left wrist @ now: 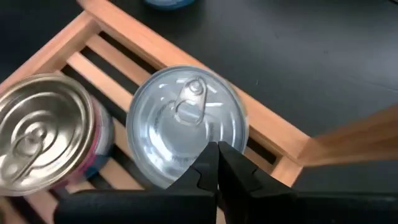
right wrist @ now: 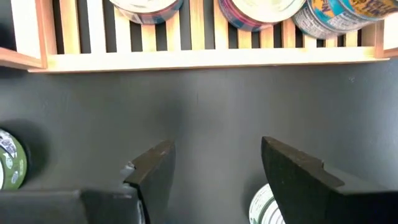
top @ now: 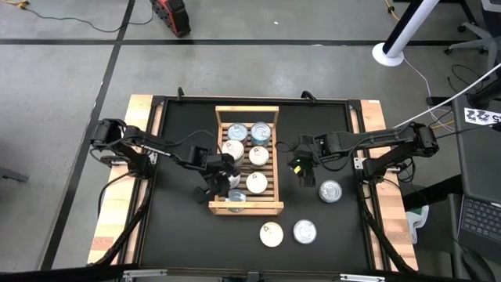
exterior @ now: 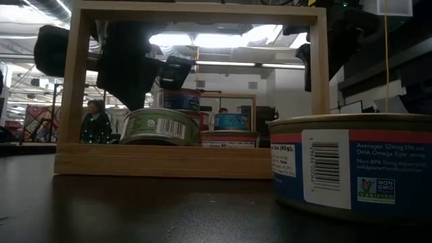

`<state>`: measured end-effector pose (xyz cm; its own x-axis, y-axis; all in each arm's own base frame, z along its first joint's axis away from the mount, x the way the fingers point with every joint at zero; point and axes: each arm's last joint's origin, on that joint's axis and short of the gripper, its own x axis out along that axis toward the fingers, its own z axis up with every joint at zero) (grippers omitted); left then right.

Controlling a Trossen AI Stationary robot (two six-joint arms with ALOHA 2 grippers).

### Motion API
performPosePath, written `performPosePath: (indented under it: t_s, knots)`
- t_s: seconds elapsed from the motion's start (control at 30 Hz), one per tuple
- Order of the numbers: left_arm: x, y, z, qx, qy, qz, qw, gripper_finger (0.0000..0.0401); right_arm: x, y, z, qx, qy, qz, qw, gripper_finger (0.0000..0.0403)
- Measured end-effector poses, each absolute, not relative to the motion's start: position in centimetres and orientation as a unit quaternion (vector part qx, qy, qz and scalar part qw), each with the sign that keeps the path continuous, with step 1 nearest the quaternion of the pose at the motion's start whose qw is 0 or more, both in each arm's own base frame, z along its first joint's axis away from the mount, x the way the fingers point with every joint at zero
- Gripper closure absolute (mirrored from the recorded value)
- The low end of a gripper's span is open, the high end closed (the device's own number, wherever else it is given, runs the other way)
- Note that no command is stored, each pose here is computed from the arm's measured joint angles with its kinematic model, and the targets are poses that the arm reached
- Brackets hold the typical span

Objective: Stack canned seafood by type on shelf
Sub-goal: Put the green tuna can on the shelf

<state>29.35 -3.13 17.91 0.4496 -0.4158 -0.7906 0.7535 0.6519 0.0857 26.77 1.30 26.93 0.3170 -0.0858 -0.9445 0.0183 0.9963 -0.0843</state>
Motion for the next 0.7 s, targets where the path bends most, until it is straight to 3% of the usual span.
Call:
performPosePath:
  t_s: [0.7]
  knots:
    - [29.1,-3.6,15.6,0.222,0.368,-0.353,0.831,0.0401,27.0,1.3,27.0,-0.028,0.573,-0.032,0.818,0.0166]
